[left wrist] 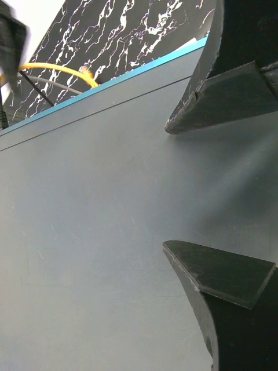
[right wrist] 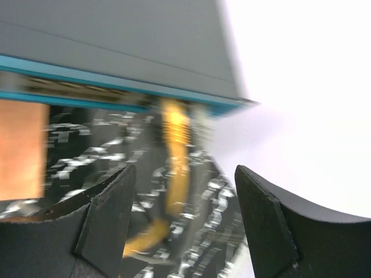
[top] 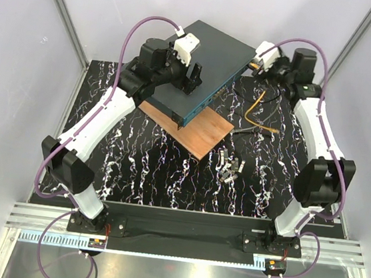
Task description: Insert the plug into the switch port
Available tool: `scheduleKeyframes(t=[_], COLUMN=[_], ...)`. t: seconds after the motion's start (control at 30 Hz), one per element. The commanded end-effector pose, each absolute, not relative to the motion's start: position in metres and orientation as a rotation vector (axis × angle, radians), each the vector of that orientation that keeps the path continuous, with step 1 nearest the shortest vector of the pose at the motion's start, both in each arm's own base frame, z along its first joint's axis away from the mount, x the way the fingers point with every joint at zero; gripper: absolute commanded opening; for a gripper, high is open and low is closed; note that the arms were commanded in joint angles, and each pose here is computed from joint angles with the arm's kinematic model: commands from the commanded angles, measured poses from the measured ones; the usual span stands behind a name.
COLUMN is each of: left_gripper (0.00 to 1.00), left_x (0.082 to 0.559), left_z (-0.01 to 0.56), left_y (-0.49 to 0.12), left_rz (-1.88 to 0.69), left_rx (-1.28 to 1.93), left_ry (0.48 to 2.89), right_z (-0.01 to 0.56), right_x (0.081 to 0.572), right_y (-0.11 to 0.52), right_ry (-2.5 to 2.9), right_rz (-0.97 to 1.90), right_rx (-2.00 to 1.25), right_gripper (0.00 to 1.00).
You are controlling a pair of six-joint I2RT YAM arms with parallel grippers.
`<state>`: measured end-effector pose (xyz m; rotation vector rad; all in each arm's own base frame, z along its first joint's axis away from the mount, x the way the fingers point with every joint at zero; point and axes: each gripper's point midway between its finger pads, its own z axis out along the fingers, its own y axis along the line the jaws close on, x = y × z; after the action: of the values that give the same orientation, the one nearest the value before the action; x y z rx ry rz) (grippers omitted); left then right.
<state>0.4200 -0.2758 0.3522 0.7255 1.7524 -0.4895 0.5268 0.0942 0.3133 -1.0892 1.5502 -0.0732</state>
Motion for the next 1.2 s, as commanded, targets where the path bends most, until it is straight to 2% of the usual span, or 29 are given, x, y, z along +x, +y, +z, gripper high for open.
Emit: scheduleKeyframes(t=[0.0,0.37,0.53,0.67,1.17], left_gripper=[0.79,0.79,0.79,0.79,0.79], left_x=[0.422,0.421,0.421,0.420,0.420], left_z=[0.385,0.383,0.383,0.383,0.379], left_y=[-0.279,-0.278,-0.278,-0.277,-0.278], left_rz=[-0.510,-0.508,-0.509,-0.509,-0.505], left_rx=[0.710,0.716,0.717,0.718,0.725], left_ry=[1.663,1.666,1.666,1.665,1.667], right_z=[0.408,0.391,0.369,0.348,0.338], right_x=[0.521,0.479,0.459,0.473,0.497], right_y=[0.068,0.076,0.091,0.087,0.084], right_ry=[1.349,1.377,1.395,1.423,1.416], right_rz=[-0.248,-0.089,0.046,0.022,-0.013], right_rx=[-0.992,-1.126,-1.235,-1.263,-1.301], right_gripper=[0.75,0.70,0.59,0.45,0.44])
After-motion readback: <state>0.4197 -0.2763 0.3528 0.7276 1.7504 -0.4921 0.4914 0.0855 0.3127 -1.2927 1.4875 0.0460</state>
